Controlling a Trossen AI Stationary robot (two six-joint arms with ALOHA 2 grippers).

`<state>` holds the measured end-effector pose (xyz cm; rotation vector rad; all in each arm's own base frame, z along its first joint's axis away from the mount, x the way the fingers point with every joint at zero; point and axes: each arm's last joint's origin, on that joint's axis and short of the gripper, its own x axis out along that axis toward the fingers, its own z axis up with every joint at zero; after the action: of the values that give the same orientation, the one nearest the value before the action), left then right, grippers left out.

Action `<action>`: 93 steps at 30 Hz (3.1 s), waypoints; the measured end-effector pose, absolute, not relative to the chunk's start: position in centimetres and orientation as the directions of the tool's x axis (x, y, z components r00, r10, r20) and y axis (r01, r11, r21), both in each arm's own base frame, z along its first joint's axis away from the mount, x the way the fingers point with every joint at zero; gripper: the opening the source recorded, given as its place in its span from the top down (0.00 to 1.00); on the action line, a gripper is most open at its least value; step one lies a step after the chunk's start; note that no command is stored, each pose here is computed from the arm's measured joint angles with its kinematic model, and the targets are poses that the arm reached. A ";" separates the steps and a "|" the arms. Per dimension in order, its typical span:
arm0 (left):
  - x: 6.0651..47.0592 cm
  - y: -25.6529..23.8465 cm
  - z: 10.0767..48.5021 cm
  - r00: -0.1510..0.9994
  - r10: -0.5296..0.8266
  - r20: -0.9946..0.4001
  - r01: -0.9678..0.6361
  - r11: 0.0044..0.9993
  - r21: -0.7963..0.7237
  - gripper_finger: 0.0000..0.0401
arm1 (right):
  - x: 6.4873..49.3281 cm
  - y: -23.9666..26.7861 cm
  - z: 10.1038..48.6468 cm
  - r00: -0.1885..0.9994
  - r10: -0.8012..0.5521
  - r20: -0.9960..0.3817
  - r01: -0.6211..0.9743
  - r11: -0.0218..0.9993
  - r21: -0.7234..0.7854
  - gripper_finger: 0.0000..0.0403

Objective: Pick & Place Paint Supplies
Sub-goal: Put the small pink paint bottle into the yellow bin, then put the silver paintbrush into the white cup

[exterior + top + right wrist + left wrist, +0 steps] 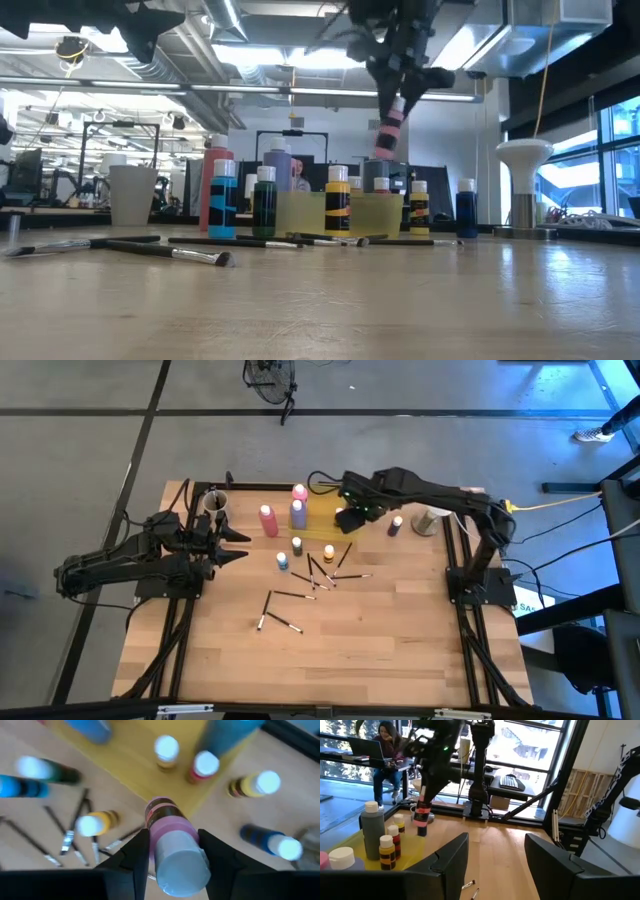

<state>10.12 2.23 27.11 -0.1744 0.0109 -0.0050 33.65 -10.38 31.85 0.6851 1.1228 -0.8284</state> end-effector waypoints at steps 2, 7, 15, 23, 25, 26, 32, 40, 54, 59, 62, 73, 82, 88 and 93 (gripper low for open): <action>10.1 2.2 27.0 1.000 -0.006 -0.017 0.003 0.984 -0.176 0.53 | 33.9 -11.1 31.1 0.154 -0.194 -0.969 0.856 0.517 0.033 0.66; 10.1 2.2 26.7 0.999 -0.006 -0.054 -0.004 0.982 -0.186 0.53 | 34.9 -12.0 29.1 0.104 -0.178 -0.979 0.858 0.513 -0.002 0.66; 10.1 2.2 26.6 0.998 -0.006 -0.060 -0.005 0.982 -0.187 0.53 | 36.1 -12.5 27.0 0.067 -0.181 -0.981 0.844 0.534 -0.040 0.66; 10.1 2.2 26.6 0.998 -0.006 -0.060 -0.005 0.982 -0.187 0.53 | 36.9 -12.9 25.6 0.049 -0.178 -0.983 0.846 0.531 -0.054 0.66; 10.1 2.2 26.6 0.998 -0.006 -0.060 -0.005 0.982 -0.187 0.53 | 37.1 -13.1 25.2 0.048 -0.170 -0.984 0.861 0.506 -0.045 0.66; 10.1 2.2 26.6 0.998 -0.006 -0.060 -0.005 0.982 -0.187 0.53 | 37.2 -13.1 25.0 0.044 -0.168 -0.985 0.870 0.492 -0.045 0.66; 10.1 2.2 26.4 0.997 -0.006 -0.079 -0.009 0.981 -0.193 0.53 | 37.4 -13.4 24.0 0.032 -0.125 -0.992 0.906 0.423 -0.024 0.66; 10.1 2.2 26.4 0.997 -0.007 -0.081 -0.009 0.981 -0.193 0.53 | 37.3 -14.1 23.6 0.033 -0.091 -0.995 0.952 0.306 0.003 0.66; 10.1 2.2 26.4 0.997 -0.006 -0.081 -0.010 0.981 -0.195 0.53 | 37.4 -14.1 23.6 0.045 -0.080 -0.996 0.951 0.310 0.018 0.66; 10.1 2.2 26.4 0.997 -0.007 -0.082 -0.009 0.981 -0.195 0.53 | 37.7 -14.3 22.5 0.016 -0.065 -0.998 0.952 0.307 -0.005 0.66; 10.1 2.2 26.4 0.997 -0.007 -0.082 -0.009 0.981 -0.195 0.53 | 37.9 -14.7 21.6 0.001 -0.054 -0.999 0.947 0.321 -0.016 0.66; 10.1 2.2 26.4 0.997 -0.007 -0.082 -0.009 0.981 -0.195 0.53 | 38.1 -15.3 20.7 -0.004 -0.045 -0.999 0.939 0.344 -0.019 0.62; 10.1 2.2 26.3 0.996 -0.007 -0.090 -0.011 0.980 -0.197 0.53 | 38.2 -15.3 20.7 0.010 -0.043 -0.999 0.932 0.361 -0.006 0.46; 10.1 2.2 26.3 0.996 -0.007 -0.090 -0.011 0.980 -0.197 0.53 | 38.2 -15.3 20.7 0.015 -0.041 -0.999 0.923 0.385 -0.002 0.39; 10.1 2.2 26.3 0.996 -0.007 -0.090 -0.011 0.980 -0.197 0.53 | 38.2 -15.3 20.7 0.019 -0.039 -0.999 0.923 0.386 0.002 0.33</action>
<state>10.08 2.22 26.31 -0.1987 0.0904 0.0019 38.24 -15.30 20.74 0.8898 1.3329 -0.9259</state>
